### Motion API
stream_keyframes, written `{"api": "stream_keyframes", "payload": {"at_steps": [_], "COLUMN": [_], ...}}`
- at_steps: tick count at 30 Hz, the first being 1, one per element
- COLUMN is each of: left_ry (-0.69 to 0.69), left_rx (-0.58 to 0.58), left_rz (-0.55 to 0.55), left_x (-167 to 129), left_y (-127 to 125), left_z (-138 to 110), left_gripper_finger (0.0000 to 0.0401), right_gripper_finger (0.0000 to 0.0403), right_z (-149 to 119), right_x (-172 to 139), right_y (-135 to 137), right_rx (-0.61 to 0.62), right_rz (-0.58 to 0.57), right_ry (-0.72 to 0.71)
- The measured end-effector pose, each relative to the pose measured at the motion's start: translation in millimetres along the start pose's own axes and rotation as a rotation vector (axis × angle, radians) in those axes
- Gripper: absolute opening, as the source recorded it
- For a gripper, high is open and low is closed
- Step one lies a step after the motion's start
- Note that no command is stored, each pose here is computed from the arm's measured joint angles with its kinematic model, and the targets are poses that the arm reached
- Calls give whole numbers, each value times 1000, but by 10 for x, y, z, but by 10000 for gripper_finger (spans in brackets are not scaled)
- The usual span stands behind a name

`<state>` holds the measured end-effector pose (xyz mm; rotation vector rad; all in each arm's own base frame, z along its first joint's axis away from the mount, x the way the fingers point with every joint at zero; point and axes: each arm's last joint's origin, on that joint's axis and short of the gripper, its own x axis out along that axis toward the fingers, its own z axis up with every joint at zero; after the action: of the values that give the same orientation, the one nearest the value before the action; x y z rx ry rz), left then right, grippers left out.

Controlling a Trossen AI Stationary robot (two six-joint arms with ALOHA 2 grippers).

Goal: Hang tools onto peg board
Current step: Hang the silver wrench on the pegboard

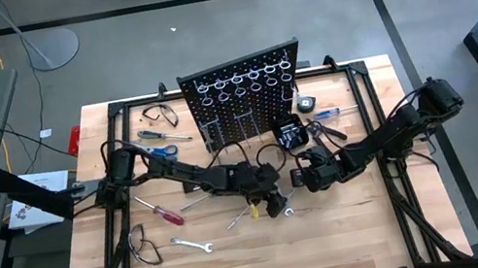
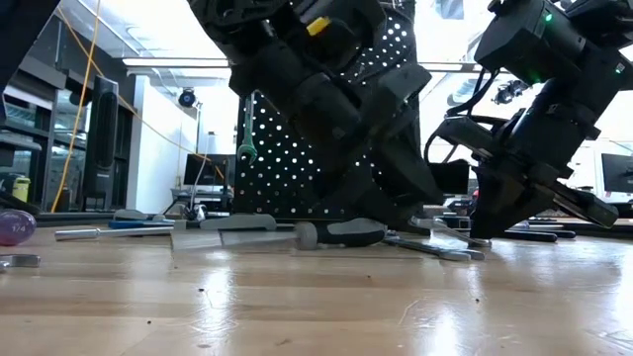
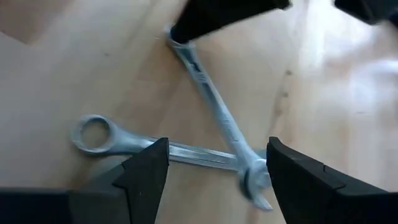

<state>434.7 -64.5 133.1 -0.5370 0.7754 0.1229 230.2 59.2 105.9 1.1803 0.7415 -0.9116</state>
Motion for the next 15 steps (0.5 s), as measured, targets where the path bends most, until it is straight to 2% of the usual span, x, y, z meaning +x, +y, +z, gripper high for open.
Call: {"api": "stream_keyframes", "payload": {"at_steps": [6,15], "left_ry": [37,30], "left_rx": [-111,-112], "left_rz": [-54,-33], "left_x": [54,68], "left_y": [-12,-48], "left_z": [-41,-85], "left_gripper_finger": [250,250], "right_gripper_finger": [0,0], "right_z": [0,4], "right_x": [4,3], "right_y": [17,38], "right_rx": [63,97], "right_rz": [21,45], "right_ry": [-12,-31]}}
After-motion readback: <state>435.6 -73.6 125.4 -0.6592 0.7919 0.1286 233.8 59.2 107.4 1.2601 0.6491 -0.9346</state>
